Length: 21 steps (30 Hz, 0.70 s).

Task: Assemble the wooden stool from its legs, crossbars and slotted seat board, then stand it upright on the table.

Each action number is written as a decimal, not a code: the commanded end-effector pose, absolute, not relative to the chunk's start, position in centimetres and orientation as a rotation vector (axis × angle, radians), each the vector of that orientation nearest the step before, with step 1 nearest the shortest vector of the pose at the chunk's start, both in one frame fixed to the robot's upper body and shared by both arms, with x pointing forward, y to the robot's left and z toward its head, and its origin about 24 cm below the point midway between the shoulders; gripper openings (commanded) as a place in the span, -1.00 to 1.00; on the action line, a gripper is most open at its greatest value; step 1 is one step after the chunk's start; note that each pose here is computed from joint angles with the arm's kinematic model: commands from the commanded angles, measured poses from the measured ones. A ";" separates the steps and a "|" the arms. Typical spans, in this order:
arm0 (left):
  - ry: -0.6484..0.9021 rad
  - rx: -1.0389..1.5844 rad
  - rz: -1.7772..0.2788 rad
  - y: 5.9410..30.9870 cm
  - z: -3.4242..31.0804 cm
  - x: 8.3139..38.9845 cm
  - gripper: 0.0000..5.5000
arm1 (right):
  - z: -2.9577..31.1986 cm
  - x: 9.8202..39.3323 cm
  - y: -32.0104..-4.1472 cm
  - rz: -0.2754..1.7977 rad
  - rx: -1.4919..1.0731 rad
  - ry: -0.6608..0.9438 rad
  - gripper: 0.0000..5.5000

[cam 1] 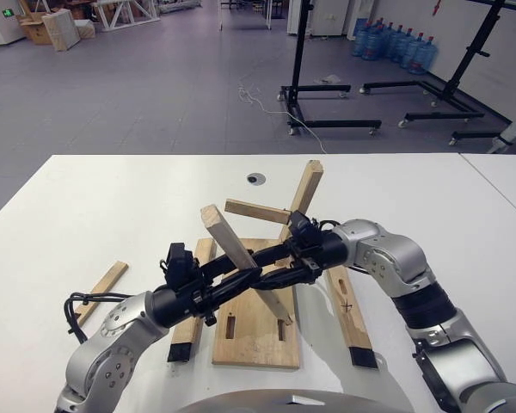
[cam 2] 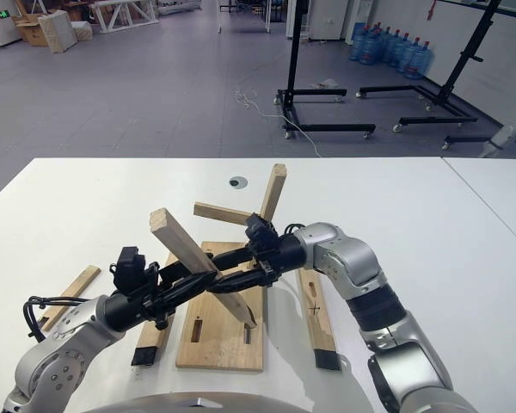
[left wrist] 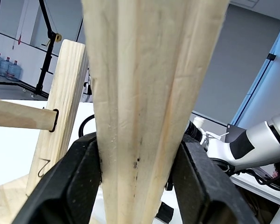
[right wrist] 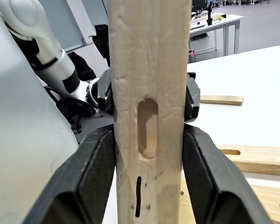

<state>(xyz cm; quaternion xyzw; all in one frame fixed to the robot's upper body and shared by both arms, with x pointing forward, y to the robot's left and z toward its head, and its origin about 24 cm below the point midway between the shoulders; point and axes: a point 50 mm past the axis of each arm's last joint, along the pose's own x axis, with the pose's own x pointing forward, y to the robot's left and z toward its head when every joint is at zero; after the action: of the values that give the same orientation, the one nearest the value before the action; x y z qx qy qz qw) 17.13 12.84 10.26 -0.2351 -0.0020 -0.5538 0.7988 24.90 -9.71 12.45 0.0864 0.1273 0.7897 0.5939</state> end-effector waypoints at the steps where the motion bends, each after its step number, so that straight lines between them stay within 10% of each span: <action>1: 0.016 -0.518 -1.180 13.3 9.8 16.7 -0.25 | 14.5 26.0 -11.1 1.773 0.164 0.218 -0.27; 6: -0.016 -0.524 -1.165 13.6 10.0 16.8 -0.26 | 14.4 26.3 -10.9 1.736 0.184 0.231 -0.27; 13: -0.098 -0.432 -1.052 17.1 11.3 17.8 -0.27 | 14.3 26.0 -12.1 1.667 0.180 0.258 0.26; 21: -0.143 -0.249 -0.904 22.6 13.2 20.5 -0.27 | 18.5 25.7 -12.5 1.549 0.237 -0.028 0.34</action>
<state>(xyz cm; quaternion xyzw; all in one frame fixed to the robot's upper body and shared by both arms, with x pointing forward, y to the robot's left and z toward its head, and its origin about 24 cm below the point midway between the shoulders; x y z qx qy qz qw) 19.78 21.44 12.72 -0.1388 -0.0703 -0.4451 0.8819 25.84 -12.66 16.48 0.1013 0.0321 0.7011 0.7051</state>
